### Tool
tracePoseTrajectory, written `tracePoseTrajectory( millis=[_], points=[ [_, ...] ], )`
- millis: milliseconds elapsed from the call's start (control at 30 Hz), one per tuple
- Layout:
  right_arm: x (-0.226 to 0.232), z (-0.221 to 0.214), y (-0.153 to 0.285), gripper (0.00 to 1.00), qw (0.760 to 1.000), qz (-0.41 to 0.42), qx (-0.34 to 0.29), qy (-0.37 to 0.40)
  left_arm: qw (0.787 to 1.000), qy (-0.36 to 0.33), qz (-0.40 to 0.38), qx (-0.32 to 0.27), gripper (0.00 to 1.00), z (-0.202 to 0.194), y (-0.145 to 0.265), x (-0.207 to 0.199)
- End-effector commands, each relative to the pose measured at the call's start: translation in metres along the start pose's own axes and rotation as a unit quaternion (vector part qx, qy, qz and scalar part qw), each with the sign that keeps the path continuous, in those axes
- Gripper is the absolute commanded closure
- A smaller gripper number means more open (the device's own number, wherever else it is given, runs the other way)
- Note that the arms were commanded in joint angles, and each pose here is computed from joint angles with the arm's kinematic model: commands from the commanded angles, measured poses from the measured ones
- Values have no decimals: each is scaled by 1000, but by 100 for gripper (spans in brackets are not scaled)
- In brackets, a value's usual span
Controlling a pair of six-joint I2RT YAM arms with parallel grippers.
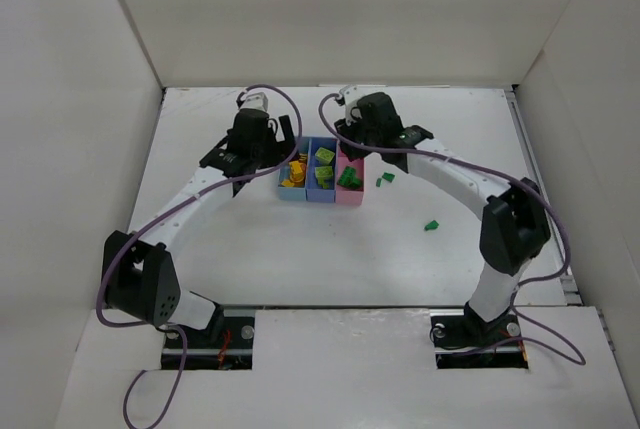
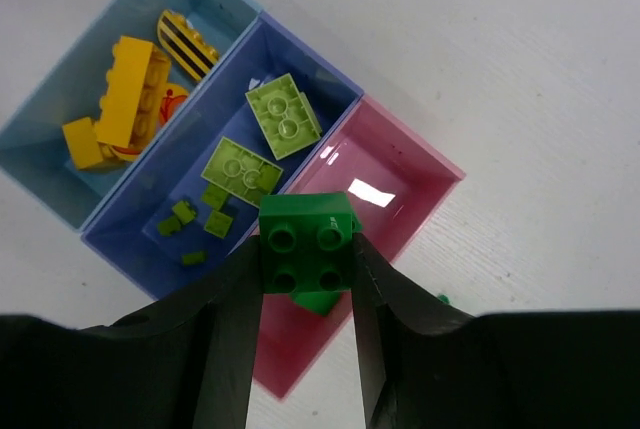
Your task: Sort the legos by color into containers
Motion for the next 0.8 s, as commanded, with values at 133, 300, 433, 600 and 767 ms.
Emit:
tracePoseTrajectory(
  millis=[133, 300, 433, 600, 767],
  points=[
    [4, 4, -10, 43, 1000, -22, 4, 9, 1000, 12, -2, -20, 0, 5, 5, 3],
    [3, 4, 2, 31, 1000, -27, -2, 5, 1000, 8, -4, -25, 0, 6, 5, 3],
    [-8, 8, 15, 31, 998, -52, -16, -24, 1000, 7, -2, -30, 0, 9, 4, 5],
    [-49, -1, 24, 38, 991, -92, -15, -99, 1000, 9, -3, -29, 0, 9, 4, 7],
    [-83, -31, 25, 44, 973, -152, 40, -172, 999, 9, -10, -32, 0, 11, 4, 6]
  ],
)
Point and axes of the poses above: each gripper's point midway between its finger pads, its own y axis back along the fingers, its own x axis along the line the jaws close on, z = x × y, the point moved 8 cm from there along y, back along the fingers, and after that the axes turned 8 degrees about -y, right-handed, at the moved point
